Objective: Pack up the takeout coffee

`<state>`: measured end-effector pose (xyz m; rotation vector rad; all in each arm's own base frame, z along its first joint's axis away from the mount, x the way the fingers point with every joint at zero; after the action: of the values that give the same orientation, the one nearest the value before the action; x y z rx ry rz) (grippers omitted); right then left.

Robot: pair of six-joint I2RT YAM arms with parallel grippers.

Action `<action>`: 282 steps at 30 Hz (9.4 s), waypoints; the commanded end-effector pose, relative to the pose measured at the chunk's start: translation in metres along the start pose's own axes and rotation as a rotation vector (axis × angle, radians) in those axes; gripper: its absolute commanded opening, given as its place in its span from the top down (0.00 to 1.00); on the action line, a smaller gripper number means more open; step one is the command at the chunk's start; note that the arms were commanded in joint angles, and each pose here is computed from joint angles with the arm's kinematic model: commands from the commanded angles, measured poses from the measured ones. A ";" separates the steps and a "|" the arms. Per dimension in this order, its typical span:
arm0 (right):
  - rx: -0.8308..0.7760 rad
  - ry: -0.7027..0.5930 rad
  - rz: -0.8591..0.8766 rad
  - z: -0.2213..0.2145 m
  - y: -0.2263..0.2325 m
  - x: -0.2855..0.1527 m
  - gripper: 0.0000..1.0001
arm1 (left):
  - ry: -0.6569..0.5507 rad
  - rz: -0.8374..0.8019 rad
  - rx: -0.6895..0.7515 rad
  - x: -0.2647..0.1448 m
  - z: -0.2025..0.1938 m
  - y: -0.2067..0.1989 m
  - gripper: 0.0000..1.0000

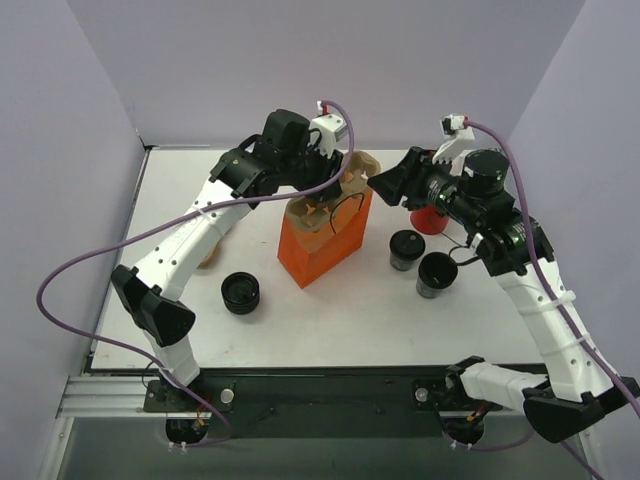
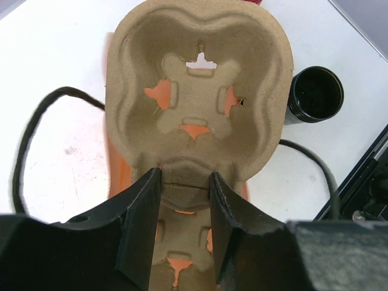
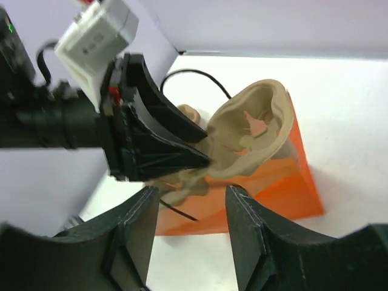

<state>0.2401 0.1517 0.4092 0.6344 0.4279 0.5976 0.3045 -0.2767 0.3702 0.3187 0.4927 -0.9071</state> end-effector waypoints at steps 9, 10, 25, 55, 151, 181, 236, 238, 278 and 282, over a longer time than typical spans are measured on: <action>0.494 -0.162 -0.286 -0.028 0.017 0.001 0.48 | -0.049 -0.001 -0.010 -0.023 0.006 -0.007 0.82; 0.490 -0.168 -0.303 -0.027 0.016 0.002 0.48 | -0.044 0.001 -0.014 -0.022 0.005 -0.007 0.82; 0.532 -0.205 -0.378 -0.021 0.014 0.036 0.48 | -0.012 0.036 -0.026 -0.016 0.001 -0.003 0.82; 0.515 -0.174 -0.402 -0.030 0.005 0.049 1.00 | 0.093 0.226 -0.157 -0.008 -0.003 0.012 0.83; 0.460 -0.137 -0.376 -0.044 -0.004 0.063 1.00 | 0.271 0.357 -0.157 0.006 -0.064 0.016 0.88; 0.433 -0.140 -0.387 -0.045 -0.005 0.068 1.00 | 0.372 0.374 -0.199 0.009 -0.089 0.012 0.89; 0.382 -0.086 -0.391 -0.071 -0.015 0.081 1.00 | 0.287 0.427 -0.222 0.066 -0.111 0.032 0.55; 0.375 -0.084 -0.390 -0.072 -0.016 0.080 1.00 | 0.271 0.430 -0.220 0.072 -0.116 0.034 0.57; -0.003 -0.010 -0.195 0.011 -0.004 0.073 0.46 | 0.026 0.368 -0.374 -0.025 -0.029 0.018 0.43; -0.013 0.047 -0.165 0.024 -0.002 0.103 0.46 | 0.015 0.381 -0.375 -0.036 -0.026 0.017 0.43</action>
<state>0.3108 0.1861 0.4085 0.6103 0.4343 0.3392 0.2990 -0.2377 0.3408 0.1151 0.6703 -0.4294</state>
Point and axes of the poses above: each gripper's point midway between its finger pads, its own x axis out along the fingers, its own y axis along the line the jaws close on, z = x × y, the point moved 8 cm from there along -x, back along the fingers, and after that the axes turned 15 degrees about x, right-handed, at the moved point
